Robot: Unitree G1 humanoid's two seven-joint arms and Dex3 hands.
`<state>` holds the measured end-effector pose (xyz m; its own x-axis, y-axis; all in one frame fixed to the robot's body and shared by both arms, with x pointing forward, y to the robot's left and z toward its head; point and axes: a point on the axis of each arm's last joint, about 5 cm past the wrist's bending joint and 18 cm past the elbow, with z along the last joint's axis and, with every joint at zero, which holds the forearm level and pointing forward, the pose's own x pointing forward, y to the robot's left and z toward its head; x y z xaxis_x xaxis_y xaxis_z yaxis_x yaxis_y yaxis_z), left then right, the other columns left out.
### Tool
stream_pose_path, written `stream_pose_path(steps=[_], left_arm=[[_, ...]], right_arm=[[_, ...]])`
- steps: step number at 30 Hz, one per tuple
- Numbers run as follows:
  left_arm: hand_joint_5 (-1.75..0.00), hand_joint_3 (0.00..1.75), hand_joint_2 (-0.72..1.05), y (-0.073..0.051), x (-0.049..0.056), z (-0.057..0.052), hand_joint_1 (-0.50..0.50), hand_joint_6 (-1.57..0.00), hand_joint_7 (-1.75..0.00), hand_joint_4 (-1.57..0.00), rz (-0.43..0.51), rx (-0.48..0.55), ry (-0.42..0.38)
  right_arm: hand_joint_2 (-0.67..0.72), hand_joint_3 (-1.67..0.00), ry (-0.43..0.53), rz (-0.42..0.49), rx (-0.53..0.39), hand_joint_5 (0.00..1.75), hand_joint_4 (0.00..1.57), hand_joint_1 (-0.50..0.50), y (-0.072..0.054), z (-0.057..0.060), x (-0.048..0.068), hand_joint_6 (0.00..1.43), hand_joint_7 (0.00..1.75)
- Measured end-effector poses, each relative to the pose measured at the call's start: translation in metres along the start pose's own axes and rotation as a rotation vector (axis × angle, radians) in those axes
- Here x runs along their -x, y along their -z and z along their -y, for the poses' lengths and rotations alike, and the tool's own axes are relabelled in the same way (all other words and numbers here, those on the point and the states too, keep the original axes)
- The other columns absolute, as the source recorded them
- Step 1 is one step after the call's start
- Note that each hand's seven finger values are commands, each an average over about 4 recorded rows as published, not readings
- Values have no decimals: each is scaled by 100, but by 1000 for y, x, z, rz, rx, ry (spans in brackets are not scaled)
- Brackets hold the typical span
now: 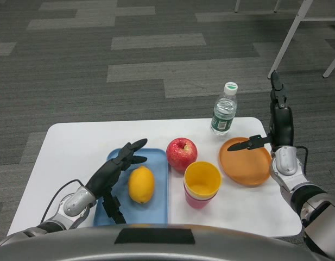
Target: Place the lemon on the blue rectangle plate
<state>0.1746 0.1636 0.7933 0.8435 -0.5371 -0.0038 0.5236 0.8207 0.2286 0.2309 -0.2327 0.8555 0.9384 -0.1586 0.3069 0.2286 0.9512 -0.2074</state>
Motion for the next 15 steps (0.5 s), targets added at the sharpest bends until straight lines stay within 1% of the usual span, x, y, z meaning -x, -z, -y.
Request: stream_pose_path(steps=[1,3,6,9,12,15], left_arm=[[-62,7,-72,0,1,0,-48,0,-19,0,2,1,-10],[-62,9,-72,1,3,0,-48,0,-19,0,5,3,-36],[-62,9,-72,2,8,-1,-48,0,-21,0,12,11,-105],[-54,7,-72,3,13,-3,-49,0,-21,0,13,22,-173],[-51,9,-72,2,15,-4,-50,0,-24,0,32,36,-232],[-49,4,-72,-2,14,-8,-50,0,-28,0,77,50,-313]], right_arm=[[20,-8,-1,0,0,0,4,-42,0,0,0,0,0],[19,-8,-1,0,0,0,3,-42,0,0,0,0,0],[15,-6,-3,0,-1,0,3,-42,0,-1,0,0,0],[15,-2,-5,-1,-2,0,3,-42,0,-1,0,0,0],[15,-8,-6,0,-6,0,3,-42,0,-2,0,0,0],[17,-8,-7,0,-8,0,4,-42,0,-3,0,0,0]])
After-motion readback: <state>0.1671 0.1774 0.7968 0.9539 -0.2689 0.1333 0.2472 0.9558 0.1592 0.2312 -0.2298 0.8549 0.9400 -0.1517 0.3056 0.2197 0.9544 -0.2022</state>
